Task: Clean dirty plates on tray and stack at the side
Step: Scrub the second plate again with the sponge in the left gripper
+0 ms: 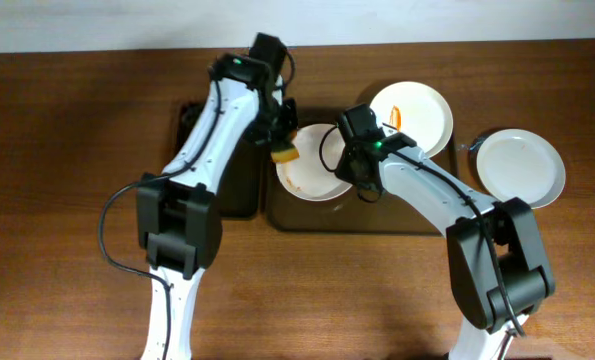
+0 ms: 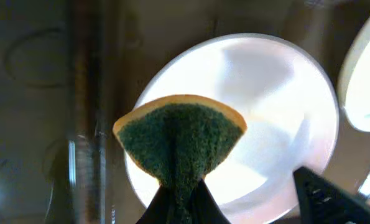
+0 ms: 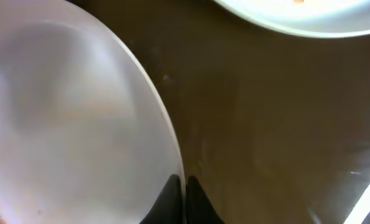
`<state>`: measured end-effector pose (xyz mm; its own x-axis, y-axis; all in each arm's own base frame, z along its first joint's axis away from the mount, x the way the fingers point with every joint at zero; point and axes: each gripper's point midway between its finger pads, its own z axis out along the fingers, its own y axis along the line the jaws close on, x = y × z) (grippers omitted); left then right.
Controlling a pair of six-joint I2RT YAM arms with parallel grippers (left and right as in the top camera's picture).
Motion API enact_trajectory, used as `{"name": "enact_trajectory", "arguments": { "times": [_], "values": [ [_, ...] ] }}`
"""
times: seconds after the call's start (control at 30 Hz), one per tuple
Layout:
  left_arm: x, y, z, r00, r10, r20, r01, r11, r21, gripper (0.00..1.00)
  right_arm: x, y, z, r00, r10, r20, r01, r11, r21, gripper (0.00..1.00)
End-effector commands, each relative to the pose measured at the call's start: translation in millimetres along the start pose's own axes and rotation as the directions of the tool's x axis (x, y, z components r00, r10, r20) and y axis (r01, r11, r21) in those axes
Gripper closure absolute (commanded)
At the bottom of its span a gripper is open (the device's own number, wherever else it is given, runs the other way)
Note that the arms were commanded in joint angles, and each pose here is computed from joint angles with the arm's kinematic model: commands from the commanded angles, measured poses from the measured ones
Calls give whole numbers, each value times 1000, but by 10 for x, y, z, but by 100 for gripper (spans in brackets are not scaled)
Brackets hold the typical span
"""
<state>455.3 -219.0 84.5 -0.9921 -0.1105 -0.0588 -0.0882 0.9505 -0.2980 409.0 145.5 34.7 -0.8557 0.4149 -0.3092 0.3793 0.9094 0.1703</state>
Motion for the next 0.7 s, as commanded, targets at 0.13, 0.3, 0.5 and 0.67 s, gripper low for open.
{"name": "enact_trajectory", "arguments": {
  "times": [0.13, 0.3, 0.5, 0.67],
  "values": [
    [495, 72, 665, 992, -90, -87, 80, 989, -122, 100, 15, 3, 222, 990, -20, -142, -2, 988, -153, 96],
    [681, 171, 1008, 992, -111, 64, 125, 941, -313, 100, 7, 43, 209, 986, -68, -150, 37, 979, -201, 96],
    [1015, 67, 1277, 988, -128, 88, 150, 930, -337, 100, 15, 50, 206, 984, -94, -149, 62, 976, -210, 96],
    [953, 368, 1148, 954, -232, 191, 294, 853, -431, 100, 28, 43, 205, 983, -106, -151, 73, 975, -209, 96]
  ]
}}
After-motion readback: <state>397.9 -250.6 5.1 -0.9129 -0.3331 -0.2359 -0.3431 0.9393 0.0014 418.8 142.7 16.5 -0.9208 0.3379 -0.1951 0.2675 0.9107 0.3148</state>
